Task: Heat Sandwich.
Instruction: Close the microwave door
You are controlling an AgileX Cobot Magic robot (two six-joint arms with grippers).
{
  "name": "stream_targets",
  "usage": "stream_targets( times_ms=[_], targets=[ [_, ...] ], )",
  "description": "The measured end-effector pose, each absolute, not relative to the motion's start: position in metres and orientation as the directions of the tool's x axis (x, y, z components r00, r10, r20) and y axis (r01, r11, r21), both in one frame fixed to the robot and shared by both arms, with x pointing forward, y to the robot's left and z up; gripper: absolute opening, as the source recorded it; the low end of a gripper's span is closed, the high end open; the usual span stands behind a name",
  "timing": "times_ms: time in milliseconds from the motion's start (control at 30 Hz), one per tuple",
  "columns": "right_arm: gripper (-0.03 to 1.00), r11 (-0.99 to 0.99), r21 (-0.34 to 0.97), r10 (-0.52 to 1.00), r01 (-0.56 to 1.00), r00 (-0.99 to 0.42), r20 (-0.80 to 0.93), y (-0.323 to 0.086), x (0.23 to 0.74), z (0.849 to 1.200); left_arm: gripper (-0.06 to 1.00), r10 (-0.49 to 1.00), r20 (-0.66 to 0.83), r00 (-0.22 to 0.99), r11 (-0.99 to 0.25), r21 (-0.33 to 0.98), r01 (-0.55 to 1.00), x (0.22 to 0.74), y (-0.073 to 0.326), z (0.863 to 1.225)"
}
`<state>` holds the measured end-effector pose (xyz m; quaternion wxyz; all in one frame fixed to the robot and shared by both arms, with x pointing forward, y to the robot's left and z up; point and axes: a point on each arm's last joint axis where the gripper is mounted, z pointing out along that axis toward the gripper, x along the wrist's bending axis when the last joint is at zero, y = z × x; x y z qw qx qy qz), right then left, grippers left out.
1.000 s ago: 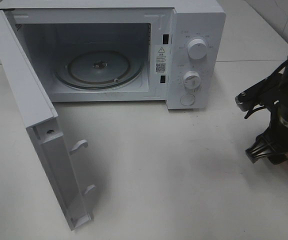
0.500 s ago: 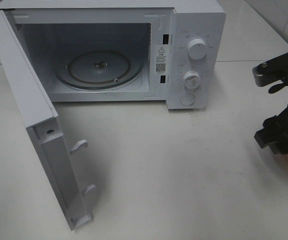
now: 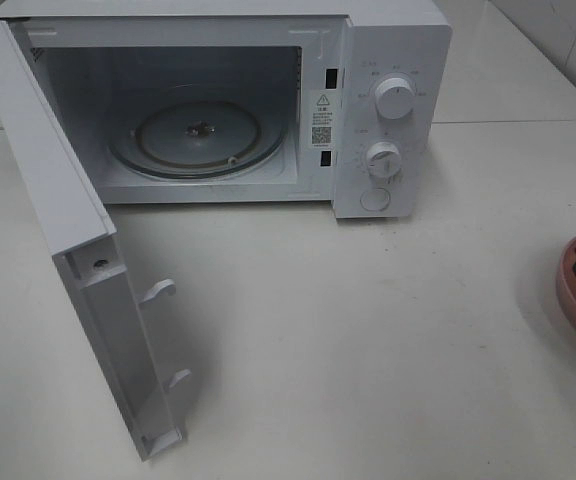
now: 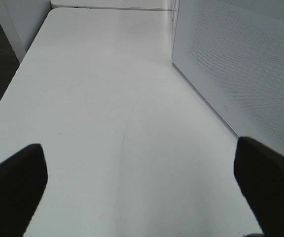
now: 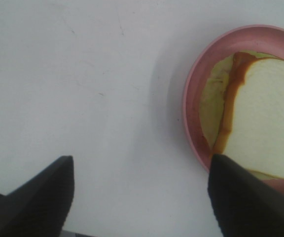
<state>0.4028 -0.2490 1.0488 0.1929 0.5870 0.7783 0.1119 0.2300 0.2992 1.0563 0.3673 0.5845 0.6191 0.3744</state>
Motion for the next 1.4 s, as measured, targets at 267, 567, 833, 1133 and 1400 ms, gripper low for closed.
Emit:
stream_targets(
  times_ms=[267,567,833,1133,1400],
  targets=[
    [0.73,0.282,0.455,0.959,0.845,-0.249,-0.134,-0.260,0.370,1.070,0.97,0.999,-0.017,-0.047,0.036,0.893,0.449,0.230,0.299,1.056],
    [0.73,0.287,0.515,0.957,0.807,-0.266,-0.115,-0.271,0.340,1.084,0.97,0.999,-0.013,-0.045,0.031,0.893,0.449,0.230,0.299,1.056],
    [0.73,0.263,0.586,0.962,0.766,-0.252,-0.102,-0.284,0.311,1.087,0.97,0.999,-0.017,-0.047,0.036,0.893,0.449,0.230,0.299,1.056],
    [0.73,0.231,0.714,0.965,0.661,-0.251,-0.080,-0.297,0.280,1.065,0.97,0.999,-0.017,-0.047,0.036,0.893,0.449,0.230,0.299,1.056],
    [0.73,0.183,0.752,0.978,0.633,-0.192,-0.076,-0.304,0.268,1.048,0.97,0.999,-0.017,-0.047,0.036,0.893,0.449,0.230,0.299,1.056]
  ],
)
